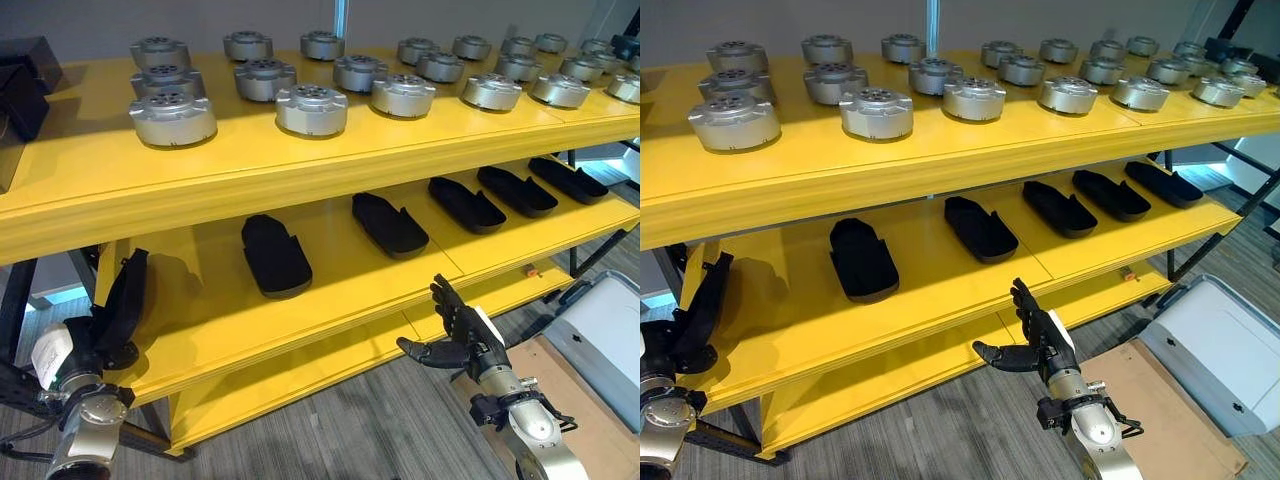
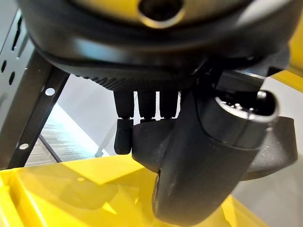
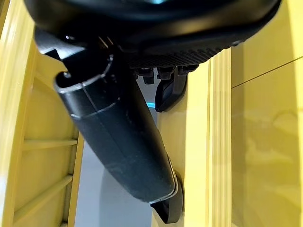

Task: Move parts from the plastic box to the shelf.

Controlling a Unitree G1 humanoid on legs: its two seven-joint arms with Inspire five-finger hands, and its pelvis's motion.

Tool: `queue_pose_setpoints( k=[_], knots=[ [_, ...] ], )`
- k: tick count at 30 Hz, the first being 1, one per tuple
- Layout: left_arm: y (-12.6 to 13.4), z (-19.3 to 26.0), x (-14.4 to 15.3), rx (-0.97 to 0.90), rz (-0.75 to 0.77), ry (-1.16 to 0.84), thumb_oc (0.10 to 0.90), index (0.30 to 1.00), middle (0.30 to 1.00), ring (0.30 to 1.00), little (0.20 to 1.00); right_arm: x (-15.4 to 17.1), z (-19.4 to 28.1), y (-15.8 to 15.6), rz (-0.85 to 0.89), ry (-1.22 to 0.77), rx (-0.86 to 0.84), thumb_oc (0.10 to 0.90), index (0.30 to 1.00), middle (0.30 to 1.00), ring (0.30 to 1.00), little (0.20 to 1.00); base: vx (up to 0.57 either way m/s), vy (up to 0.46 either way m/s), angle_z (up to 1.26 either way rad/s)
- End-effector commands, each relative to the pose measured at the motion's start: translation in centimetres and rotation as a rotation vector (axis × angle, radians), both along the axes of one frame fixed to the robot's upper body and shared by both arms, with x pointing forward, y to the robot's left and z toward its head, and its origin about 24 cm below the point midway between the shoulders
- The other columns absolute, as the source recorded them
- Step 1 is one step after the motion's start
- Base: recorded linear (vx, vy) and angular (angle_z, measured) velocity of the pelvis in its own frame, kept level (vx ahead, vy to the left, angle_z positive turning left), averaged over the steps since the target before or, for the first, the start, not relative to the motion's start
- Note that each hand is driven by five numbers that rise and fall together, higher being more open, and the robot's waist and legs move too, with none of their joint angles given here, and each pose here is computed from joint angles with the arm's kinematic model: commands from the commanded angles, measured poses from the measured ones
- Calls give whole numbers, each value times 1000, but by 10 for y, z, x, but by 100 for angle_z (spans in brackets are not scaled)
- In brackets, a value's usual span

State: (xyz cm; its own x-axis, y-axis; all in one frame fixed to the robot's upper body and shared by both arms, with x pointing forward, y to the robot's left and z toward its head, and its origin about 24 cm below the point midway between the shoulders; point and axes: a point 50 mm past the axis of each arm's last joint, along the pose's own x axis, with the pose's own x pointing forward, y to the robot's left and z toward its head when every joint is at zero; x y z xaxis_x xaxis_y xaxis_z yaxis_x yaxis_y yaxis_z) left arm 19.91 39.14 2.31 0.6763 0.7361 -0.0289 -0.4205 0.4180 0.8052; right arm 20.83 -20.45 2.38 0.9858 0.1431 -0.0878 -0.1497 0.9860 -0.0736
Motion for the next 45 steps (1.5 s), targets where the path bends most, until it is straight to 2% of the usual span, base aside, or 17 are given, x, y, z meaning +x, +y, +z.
queue_pose_setpoints(
  k=[1, 4, 8, 10, 13, 19, 25, 29, 33, 36, 45],
  knots=[
    [18, 75, 42, 130, -1, -244, 400, 300, 300, 300, 300, 16, 53, -9, -3, -269, -33, 900, 1000, 1000, 1000, 1000, 0, 0, 0],
    [15, 80, 49, 167, -35, -222, 400, 300, 300, 300, 300, 15, 52, -10, -6, -266, -37, 900, 1000, 1000, 1000, 1000, 0, 0, 0],
    [11, 94, 61, 376, -133, -75, 400, 300, 300, 300, 300, 13, 53, -12, 0, -269, -48, 900, 1000, 1000, 1000, 1000, 0, 0, 0],
    [11, 94, 61, 377, -134, -75, 400, 300, 300, 300, 300, 13, 53, -12, -1, -269, -47, 900, 1000, 1000, 1000, 1000, 0, 0, 0],
    [12, 108, 68, 541, -195, 40, 400, 300, 300, 300, 300, 12, 53, -15, 0, -265, -61, 900, 1000, 1000, 1000, 1000, 0, 0, 0],
    [16, 128, 83, 679, -229, 177, 400, 300, 300, 300, 300, 10, 52, -14, 23, -257, -69, 900, 1000, 1000, 1000, 1000, 0, 0, 0],
    [27, 129, 81, 661, -202, 249, 400, 300, 300, 300, 300, 8, 49, -13, 39, -238, -65, 900, 1000, 1000, 1000, 1000, -9, -7, -3],
    [42, 124, 70, 629, -159, 316, 400, 300, 300, 300, 300, 6, 47, -14, 41, -226, -70, 900, 1000, 1000, 1000, 1000, -3, -5, -2],
    [45, 121, 66, 612, -151, 329, 400, 300, 300, 300, 300, 5, 46, -13, 45, -225, -61, 900, 1000, 1000, 1000, 1000, 0, 0, 0],
    [58, 106, 51, 539, -101, 390, 400, 300, 300, 300, 300, 5, 46, -13, 44, -224, -49, 900, 1000, 1000, 1000, 1000, 0, 0, 0],
    [64, 90, 42, 450, -69, 446, 400, 300, 300, 300, 300, 4, 45, -11, 55, -218, -45, 900, 1000, 1000, 1000, 1000, 0, 0, 0]
  ],
)
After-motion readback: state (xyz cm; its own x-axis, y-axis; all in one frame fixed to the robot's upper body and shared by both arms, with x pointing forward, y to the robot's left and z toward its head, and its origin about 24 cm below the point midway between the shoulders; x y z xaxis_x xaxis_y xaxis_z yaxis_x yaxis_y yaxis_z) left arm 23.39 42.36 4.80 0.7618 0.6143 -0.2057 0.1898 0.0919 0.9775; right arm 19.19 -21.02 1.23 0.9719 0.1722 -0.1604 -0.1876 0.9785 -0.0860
